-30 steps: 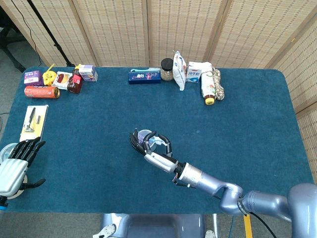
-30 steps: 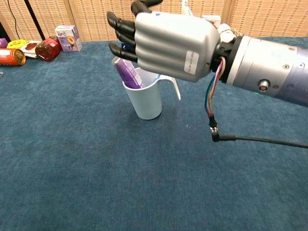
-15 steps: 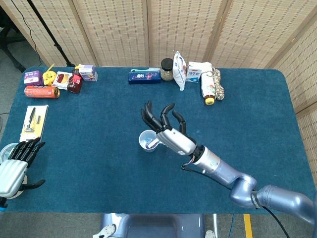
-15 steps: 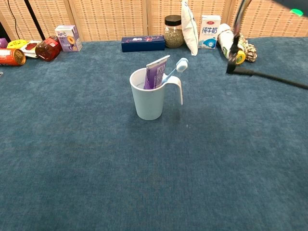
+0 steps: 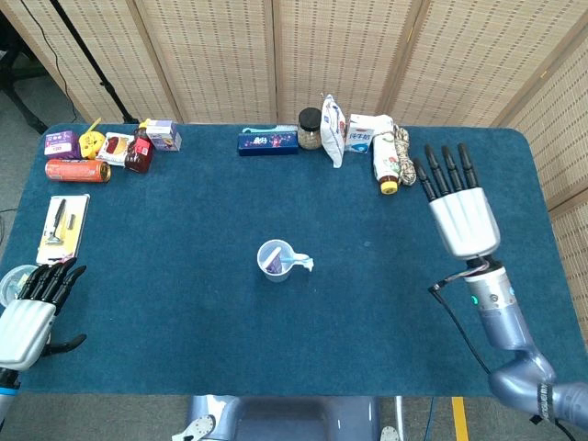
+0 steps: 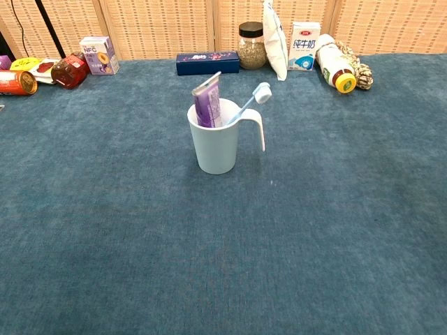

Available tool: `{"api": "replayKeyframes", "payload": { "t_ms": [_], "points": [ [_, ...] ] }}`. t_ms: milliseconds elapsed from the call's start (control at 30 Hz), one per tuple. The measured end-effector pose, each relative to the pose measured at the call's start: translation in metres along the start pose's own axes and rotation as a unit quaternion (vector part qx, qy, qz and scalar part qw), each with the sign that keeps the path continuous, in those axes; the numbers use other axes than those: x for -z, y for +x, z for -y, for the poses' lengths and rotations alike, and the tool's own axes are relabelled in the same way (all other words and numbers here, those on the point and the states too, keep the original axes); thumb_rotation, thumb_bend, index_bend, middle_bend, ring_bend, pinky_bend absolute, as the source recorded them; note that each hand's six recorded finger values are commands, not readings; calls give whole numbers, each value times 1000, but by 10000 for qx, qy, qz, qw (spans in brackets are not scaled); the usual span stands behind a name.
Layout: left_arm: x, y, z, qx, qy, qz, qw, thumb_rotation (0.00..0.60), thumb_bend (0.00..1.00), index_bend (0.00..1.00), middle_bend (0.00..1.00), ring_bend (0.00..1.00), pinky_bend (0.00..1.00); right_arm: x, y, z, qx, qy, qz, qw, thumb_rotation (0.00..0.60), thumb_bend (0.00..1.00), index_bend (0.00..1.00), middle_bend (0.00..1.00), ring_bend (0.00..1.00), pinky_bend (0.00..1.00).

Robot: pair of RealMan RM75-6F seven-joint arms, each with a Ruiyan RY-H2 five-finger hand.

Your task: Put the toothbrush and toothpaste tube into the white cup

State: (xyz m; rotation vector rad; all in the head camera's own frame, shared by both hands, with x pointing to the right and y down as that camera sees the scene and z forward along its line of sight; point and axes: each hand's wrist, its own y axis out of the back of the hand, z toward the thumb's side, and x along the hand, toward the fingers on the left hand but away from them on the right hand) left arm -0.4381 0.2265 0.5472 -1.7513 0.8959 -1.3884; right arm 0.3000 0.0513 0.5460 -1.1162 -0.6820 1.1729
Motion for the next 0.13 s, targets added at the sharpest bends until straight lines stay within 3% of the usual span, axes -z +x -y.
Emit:
{"api": "replayKeyframes", "payload": {
  "t_ms": [133],
  "points": [
    [-1, -1, 3, -223, 71, -72, 9997, 600, 65, 0, 0, 0, 0, 24, 36, 25, -685, -866, 315, 9934, 600, 0, 0, 0, 0, 0]
  ]
}}
